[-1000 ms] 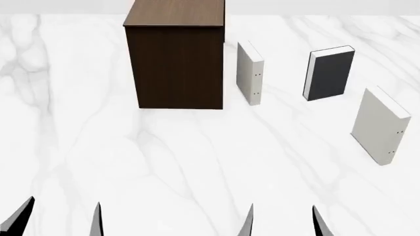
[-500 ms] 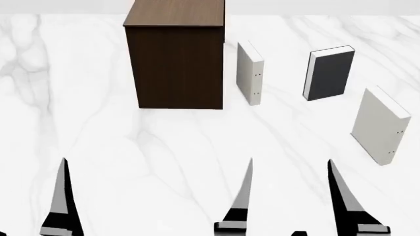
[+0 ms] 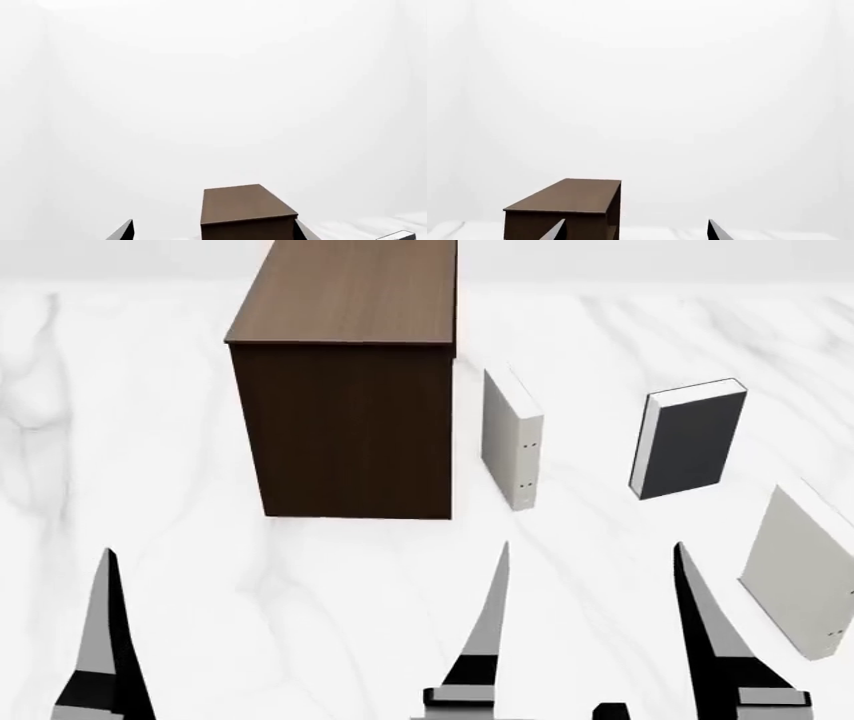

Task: Pick up the book in the middle and place it on the cabinet shelf.

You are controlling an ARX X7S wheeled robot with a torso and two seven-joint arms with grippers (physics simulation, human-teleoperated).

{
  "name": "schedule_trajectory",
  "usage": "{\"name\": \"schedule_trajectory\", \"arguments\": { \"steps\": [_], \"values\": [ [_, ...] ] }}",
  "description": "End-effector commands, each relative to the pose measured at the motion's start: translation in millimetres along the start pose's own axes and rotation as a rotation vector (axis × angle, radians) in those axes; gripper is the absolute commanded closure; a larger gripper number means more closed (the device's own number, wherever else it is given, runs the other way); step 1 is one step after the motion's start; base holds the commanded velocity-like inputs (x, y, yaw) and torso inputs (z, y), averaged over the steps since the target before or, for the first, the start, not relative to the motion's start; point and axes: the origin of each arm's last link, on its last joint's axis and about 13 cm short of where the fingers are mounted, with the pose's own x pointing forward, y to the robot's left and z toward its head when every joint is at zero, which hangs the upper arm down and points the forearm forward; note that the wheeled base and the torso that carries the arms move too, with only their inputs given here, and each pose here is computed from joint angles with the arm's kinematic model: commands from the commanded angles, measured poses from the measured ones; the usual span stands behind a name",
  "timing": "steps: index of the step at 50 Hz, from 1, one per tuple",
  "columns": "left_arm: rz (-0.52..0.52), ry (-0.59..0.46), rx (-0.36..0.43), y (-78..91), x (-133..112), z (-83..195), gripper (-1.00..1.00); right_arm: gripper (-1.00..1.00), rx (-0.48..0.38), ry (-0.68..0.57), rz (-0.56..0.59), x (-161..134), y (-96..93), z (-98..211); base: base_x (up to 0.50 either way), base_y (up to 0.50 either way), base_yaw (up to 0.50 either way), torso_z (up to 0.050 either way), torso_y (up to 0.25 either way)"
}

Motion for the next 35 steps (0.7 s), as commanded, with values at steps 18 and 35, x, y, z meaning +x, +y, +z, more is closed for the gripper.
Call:
{"name": "schedule_trajectory", "arguments": {
  "steps": [18, 35],
  "values": [
    [-0.016, -0.018, 0.001, -2.1, -0.7, 6.3, -1.0, -1.0, 0.0, -0.005, -0.01, 0.0, -0.2, 3.0, 0.5, 0.0, 0.0, 0.0, 0.001],
    [-0.016, -0.013, 0.001, -2.5, -0.5, 6.4, -1.0, -1.0, -0.002, -0.004, -0.01, 0.3, -0.3, 4.4, 0.5, 0.0, 0.0, 0.0, 0.001]
  ]
}}
